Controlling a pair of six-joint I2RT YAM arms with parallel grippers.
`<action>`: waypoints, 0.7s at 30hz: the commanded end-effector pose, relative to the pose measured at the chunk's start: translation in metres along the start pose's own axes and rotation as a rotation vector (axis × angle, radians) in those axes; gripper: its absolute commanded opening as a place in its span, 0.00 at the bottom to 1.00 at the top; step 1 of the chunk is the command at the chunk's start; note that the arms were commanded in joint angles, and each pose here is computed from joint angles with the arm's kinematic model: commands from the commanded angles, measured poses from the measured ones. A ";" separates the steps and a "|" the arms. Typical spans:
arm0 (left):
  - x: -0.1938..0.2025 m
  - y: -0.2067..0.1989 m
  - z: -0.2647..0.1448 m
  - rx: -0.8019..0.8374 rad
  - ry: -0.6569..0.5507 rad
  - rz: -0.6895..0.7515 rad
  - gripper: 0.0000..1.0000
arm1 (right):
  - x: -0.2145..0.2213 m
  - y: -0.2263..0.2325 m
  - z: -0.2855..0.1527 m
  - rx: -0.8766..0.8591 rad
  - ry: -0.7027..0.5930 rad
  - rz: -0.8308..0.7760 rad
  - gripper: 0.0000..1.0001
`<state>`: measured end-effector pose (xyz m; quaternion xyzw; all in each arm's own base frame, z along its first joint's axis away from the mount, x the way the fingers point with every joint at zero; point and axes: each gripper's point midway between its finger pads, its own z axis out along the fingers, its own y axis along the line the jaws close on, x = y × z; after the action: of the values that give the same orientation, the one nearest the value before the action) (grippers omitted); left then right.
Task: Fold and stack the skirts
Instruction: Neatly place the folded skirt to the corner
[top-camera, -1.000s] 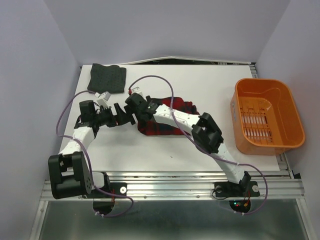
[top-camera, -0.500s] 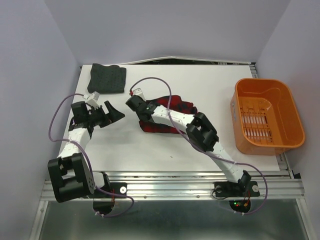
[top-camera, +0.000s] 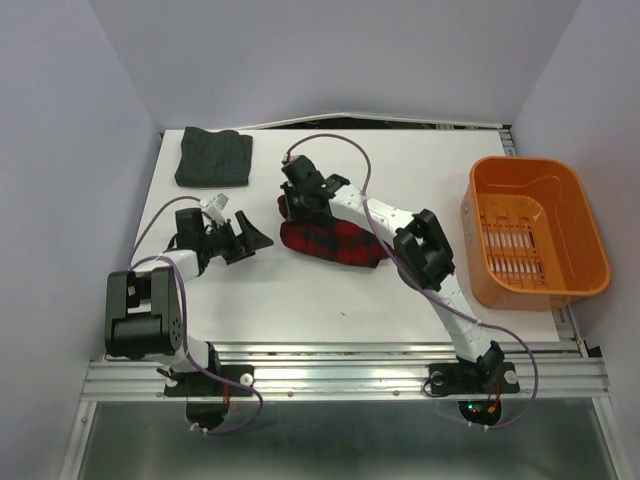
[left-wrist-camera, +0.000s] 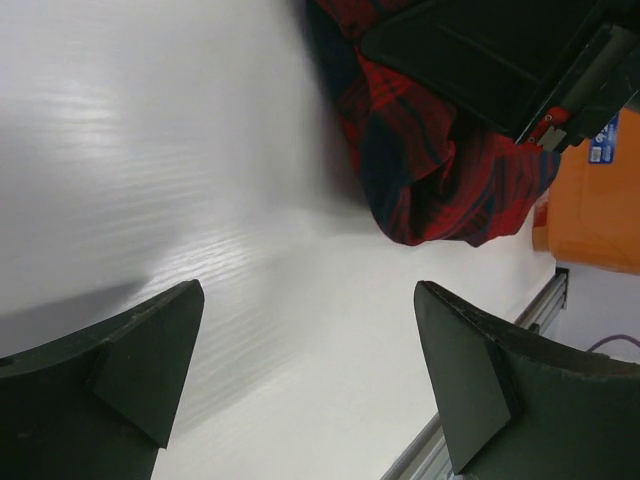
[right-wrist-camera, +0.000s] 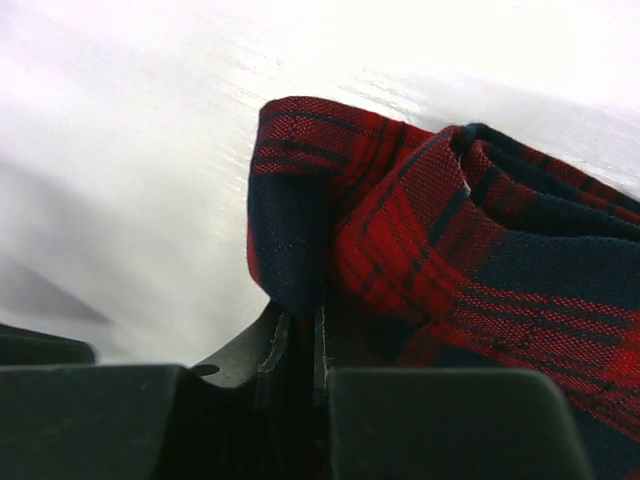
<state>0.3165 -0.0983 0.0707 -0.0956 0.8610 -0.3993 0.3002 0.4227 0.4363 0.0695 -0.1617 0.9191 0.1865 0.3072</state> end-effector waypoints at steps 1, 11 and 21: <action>-0.009 -0.043 0.021 0.156 -0.022 0.082 0.98 | -0.036 0.037 -0.036 -0.158 -0.076 0.051 0.01; -0.004 -0.082 0.050 0.243 -0.007 0.051 0.98 | -0.031 0.033 -0.030 -0.178 -0.042 0.106 0.01; -0.004 -0.073 0.072 0.234 -0.048 -0.033 0.98 | -0.047 0.041 -0.042 -0.217 -0.062 0.189 0.01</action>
<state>0.3368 -0.1851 0.0650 -0.0886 0.8313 -0.4765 0.2719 0.4107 0.4495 0.0801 -0.1263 0.9210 0.2603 0.2607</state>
